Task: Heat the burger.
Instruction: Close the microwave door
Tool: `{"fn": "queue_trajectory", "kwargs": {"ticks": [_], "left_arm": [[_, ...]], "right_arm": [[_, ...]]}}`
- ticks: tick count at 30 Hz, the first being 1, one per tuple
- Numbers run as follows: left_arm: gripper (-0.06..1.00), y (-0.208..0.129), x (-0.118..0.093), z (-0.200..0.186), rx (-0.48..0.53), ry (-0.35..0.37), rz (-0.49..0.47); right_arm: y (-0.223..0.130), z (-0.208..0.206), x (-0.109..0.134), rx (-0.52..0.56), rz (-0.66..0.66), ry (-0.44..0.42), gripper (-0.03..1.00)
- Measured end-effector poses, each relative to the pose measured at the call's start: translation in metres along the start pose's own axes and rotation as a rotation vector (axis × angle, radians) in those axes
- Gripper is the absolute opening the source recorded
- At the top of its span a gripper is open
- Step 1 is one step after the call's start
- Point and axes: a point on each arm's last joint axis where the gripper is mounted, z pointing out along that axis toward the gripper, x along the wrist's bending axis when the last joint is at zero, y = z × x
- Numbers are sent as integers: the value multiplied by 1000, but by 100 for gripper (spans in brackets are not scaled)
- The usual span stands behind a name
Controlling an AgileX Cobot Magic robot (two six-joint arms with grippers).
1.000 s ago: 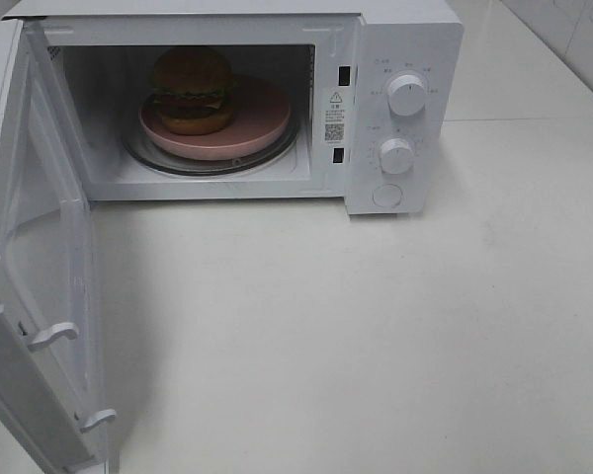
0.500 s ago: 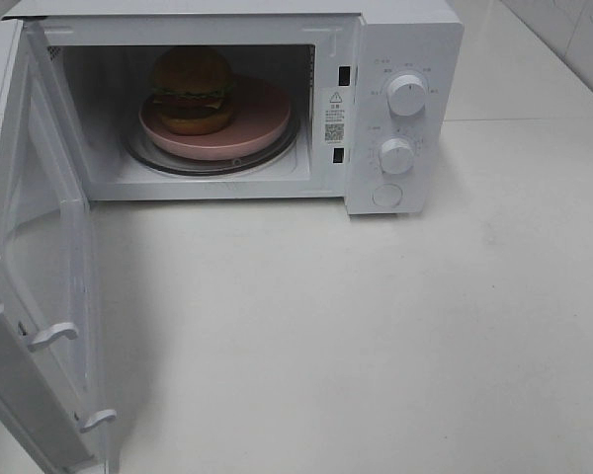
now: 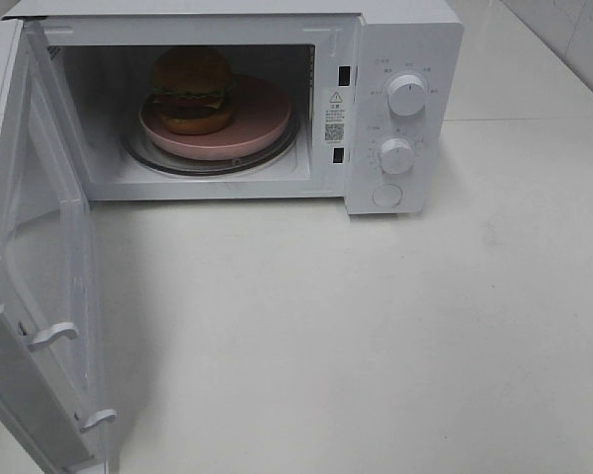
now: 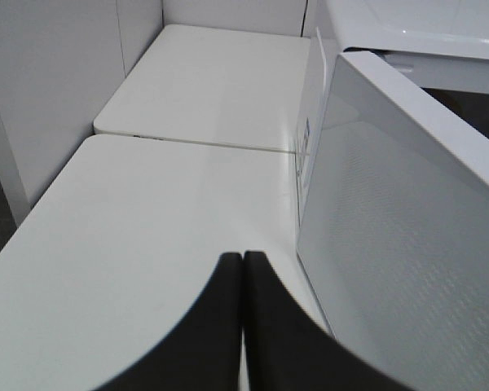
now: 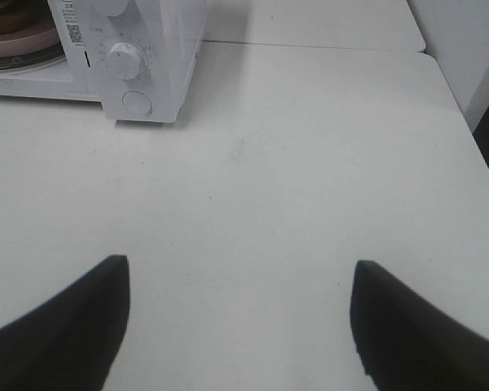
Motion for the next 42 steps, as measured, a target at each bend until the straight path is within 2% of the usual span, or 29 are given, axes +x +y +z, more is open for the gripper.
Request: {"fn": "queue_trajectory", "kwargs": {"ticks": [10,13,15,17,22,24,25,26,28,29,30,31,34,42], "left_arm": [[0,-2,5,37,-108,34,21],[0,-2,5,41,-107,36,33],[0,-3,4,60,-109,23,133],[0,-5,3,65,-101,14,153],[0,-17,-1,88,-37,-47,159],[0,-24,-6,99,-10,-107,195],[0,-24,-6,99,-10,-107,195],[0,-28,-9,105,-6,-153,236],[0,-31,-12,108,-3,-180,259],[0,-35,-16,114,1,-230,284],[0,-35,-16,114,1,-230,284],[0,-38,-20,117,-4,-275,283],[0,-41,-24,122,-22,-327,244],[0,-49,-30,130,-1,-386,225]], "right_arm": [[0,0,0,0,0,0,75],[0,0,0,0,0,0,75],[0,0,0,0,0,0,75],[0,0,0,0,0,0,75],[0,0,0,0,0,0,75],[0,0,0,0,0,0,75],[0,0,0,0,0,0,75],[0,0,0,0,0,0,75],[0,0,0,0,0,0,75],[0,0,0,0,0,0,75],[0,0,0,0,0,0,75],[0,0,0,0,0,0,75],[0,0,0,0,0,0,75],[0,0,0,0,0,0,75]]}}
